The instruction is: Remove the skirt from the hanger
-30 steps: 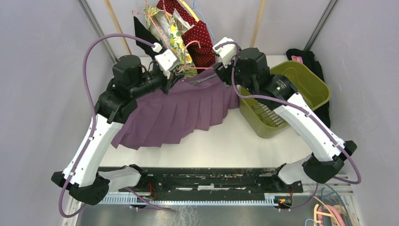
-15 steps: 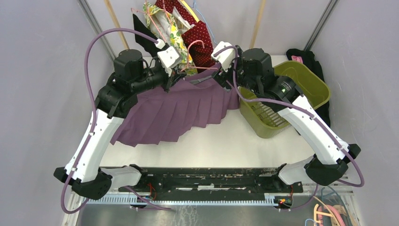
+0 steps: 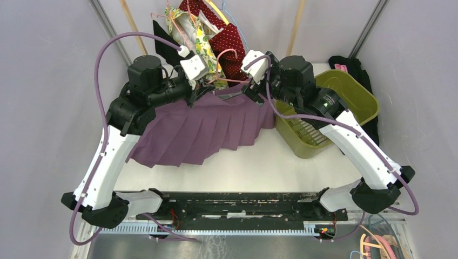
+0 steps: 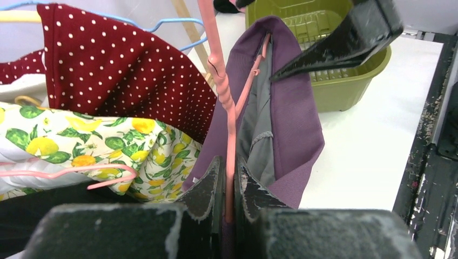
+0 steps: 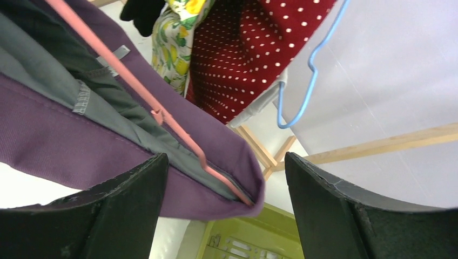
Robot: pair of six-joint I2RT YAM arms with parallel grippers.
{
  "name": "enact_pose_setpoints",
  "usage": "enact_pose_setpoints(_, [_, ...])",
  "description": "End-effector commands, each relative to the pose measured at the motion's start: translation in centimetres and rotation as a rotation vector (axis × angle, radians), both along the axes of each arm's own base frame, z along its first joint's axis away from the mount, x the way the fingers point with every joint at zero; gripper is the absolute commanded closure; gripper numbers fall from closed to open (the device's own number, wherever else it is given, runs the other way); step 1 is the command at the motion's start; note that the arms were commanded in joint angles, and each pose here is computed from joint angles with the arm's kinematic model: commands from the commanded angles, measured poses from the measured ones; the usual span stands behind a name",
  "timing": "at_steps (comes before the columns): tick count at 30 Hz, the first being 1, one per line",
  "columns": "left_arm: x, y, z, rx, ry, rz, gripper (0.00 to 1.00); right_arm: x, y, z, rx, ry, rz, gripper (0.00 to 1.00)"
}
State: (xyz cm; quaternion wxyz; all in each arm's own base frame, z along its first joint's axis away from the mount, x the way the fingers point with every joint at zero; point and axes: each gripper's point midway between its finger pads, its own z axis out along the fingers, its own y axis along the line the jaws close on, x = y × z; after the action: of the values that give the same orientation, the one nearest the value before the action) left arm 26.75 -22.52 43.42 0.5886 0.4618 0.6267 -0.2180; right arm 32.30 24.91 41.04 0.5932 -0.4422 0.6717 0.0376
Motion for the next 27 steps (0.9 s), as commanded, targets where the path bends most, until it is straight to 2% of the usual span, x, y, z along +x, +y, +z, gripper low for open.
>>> enact_pose_setpoints(1, [-1.9,-0.4,7.0,-0.100,-0.213,-0.087,0.97,-1.1,1.2,1.1,0.056,-0.023,0.088,0.15])
enact_pose_setpoints(7, [-3.2,0.1,8.4,-0.125,-0.251,-0.097,0.97,-0.5,1.1,-0.4,0.011,-0.023,0.077,0.14])
enact_pose_setpoints(16, [-4.3,0.1,9.3,-0.156,-0.257,-0.125,0.97,1.7,-1.3,-1.5,-0.108,-0.097,-0.056,0.10])
enact_pose_setpoints(18, [-4.5,0.2,9.4,-0.159,-0.260,-0.126,0.97,2.1,-1.7,-1.6,-0.124,-0.112,-0.077,0.13])
enact_pose_setpoints(23, [-4.7,0.6,9.4,-0.157,-0.269,-0.112,0.97,2.1,-1.2,-2.3,-0.122,-0.101,-0.059,0.31])
enact_pose_setpoints(25, [-4.8,0.7,9.6,-0.158,-0.275,-0.111,0.97,2.2,-1.1,-2.7,-0.121,-0.090,-0.058,0.47])
enact_pose_setpoints(27, [-4.9,0.8,9.8,-0.159,-0.281,-0.109,0.97,2.3,-0.9,-3.0,-0.121,-0.085,-0.060,0.79])
